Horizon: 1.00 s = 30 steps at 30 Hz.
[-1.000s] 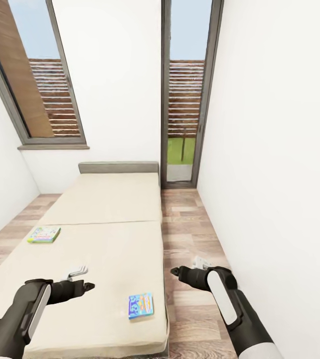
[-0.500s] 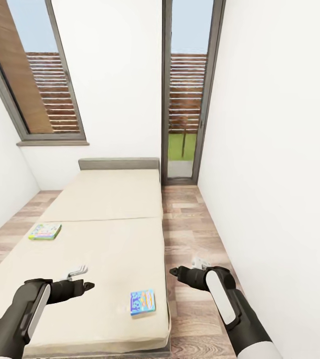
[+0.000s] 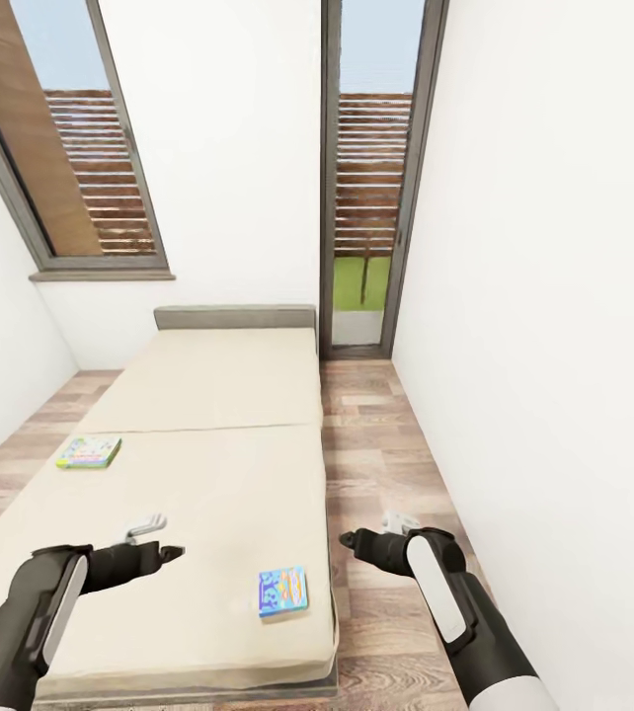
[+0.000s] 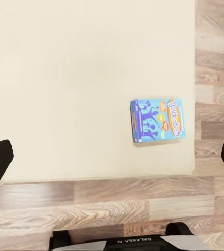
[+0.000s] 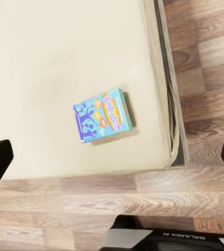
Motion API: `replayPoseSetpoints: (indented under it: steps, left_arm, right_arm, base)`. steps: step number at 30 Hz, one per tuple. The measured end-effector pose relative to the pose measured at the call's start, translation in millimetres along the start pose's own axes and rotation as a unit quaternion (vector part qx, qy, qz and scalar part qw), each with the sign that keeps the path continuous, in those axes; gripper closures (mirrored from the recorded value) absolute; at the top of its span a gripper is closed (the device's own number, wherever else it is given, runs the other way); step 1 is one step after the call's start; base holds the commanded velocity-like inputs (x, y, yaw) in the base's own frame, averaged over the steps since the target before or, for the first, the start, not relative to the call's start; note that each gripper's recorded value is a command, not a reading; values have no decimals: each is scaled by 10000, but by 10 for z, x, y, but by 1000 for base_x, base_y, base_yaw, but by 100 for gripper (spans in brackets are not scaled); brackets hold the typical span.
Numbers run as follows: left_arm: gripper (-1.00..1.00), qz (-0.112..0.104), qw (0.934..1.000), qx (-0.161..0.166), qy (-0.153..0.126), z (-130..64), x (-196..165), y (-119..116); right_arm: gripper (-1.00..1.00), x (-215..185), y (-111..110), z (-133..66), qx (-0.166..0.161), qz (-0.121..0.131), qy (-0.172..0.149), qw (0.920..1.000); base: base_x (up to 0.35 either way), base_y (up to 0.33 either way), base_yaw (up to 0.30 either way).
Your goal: Put all the toys in the child's room - the three board games (two on the bed and one on the table), the two jigsaw puzzles on the table, and the tennis ball on the table - inside the toy box on the table in the child's room.
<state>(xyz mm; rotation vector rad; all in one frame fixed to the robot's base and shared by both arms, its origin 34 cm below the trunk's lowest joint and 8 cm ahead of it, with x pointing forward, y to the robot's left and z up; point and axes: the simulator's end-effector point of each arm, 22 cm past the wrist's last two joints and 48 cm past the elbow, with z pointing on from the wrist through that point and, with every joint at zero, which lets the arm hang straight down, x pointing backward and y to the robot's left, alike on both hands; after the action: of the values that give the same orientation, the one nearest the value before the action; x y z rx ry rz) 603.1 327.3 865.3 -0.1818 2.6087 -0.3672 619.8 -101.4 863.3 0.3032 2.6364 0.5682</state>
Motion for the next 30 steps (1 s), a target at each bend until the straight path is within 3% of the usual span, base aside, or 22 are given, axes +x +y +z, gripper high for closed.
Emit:
replayPoseSetpoints:
  steps: [5,6,9,10,17,23,26,30]
  left_arm:
    - [-100,-12,9987,498,-94,-98,-87,-78]
    - [-100,10,9966,816,-122,-165,-123,-147]
    - [-100,61,9911,1326,-133,-279,-160,-257]
    - [-100,60,9910,1329,-125,-273,-155,-255]
    - [-100,162,9734,2282,-103,-532,-189,-463]
    - [-100,148,9635,2671,-92,-637,-194,-542]
    - [-100,90,9588,2834,-138,-697,-220,-554]
    - [-100,24,9552,2954,-181,-739,-243,-552]
  right_arm:
    - [-100,30,-36,32,62,17,40,10000]
    - [-100,37,-44,38,76,20,48,10000]
    - [-100,54,-59,57,98,26,71,9999]
    - [-100,59,-63,63,100,29,79,9999]
    - [-100,74,-75,91,109,38,104,9999]
    - [-100,86,5,121,40,68,108,9999]
    - [-100,135,156,155,-62,83,143,9998]
    - [-100,172,210,183,-10,-114,179,9998]
  base:
    - [0,0,0]
    - [0,0,0]
    - [0,0,0]
    - [0,0,0]
    - [0,0,0]
    - [0,0,0]
    - [0,0,0]
    - [0,0,0]
